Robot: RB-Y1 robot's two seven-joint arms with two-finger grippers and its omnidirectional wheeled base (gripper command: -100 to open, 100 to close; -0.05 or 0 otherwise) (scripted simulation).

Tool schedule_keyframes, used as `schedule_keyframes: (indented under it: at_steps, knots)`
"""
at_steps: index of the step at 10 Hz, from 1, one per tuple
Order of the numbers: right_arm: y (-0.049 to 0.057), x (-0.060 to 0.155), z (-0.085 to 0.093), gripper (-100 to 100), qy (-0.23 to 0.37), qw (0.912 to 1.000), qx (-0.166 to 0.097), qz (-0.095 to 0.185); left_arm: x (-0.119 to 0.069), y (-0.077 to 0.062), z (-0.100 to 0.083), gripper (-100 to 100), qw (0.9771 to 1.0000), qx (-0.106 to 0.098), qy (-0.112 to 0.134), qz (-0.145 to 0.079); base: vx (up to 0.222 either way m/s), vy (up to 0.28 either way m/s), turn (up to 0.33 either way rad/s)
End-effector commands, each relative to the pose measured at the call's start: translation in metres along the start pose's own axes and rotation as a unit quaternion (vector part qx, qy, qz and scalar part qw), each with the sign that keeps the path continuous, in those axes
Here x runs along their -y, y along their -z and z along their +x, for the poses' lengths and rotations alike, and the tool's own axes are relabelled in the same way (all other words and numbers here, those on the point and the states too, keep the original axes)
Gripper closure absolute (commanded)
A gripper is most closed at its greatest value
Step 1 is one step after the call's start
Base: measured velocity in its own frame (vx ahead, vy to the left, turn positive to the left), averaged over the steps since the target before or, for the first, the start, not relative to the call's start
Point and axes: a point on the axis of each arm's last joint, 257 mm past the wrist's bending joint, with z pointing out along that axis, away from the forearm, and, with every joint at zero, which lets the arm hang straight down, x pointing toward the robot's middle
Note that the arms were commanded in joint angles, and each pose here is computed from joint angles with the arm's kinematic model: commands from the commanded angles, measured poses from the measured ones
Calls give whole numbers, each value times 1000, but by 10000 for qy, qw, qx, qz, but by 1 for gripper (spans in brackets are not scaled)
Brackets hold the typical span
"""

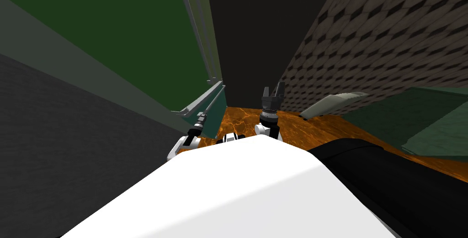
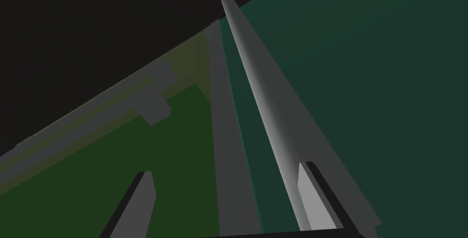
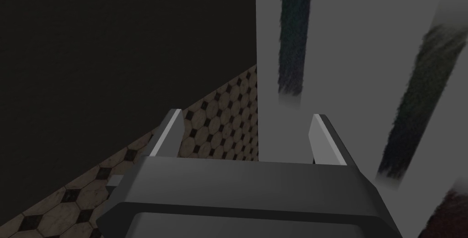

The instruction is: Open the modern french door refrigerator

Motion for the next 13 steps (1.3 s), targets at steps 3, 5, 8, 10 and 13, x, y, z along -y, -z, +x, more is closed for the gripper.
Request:
schedule_keyframes:
  at_steps: [3,5,8,10,13]
  knots:
    - [0,0,0,0,0,10000,0,0,-33,8,-3,-100,9989,-78,-146,-430,-15,19,-25]
    - [0,0,0,0,0,10000,0,0,-44,9,-3,-100,9980,-134,-240,-566,-14,20,-31]
    - [0,0,0,0,0,10000,0,0,-19,1,-2,-100,9988,-205,-315,-325,15,-12,-48]
    - [0,0,0,0,0,10000,0,0,-23,0,0,100,9990,-193,-246,-314,-8,-17,16]
    - [0,0,0,0,-1,10000,1,0,-6,2,2,100,9992,-219,-293,-165,-24,-96,18]
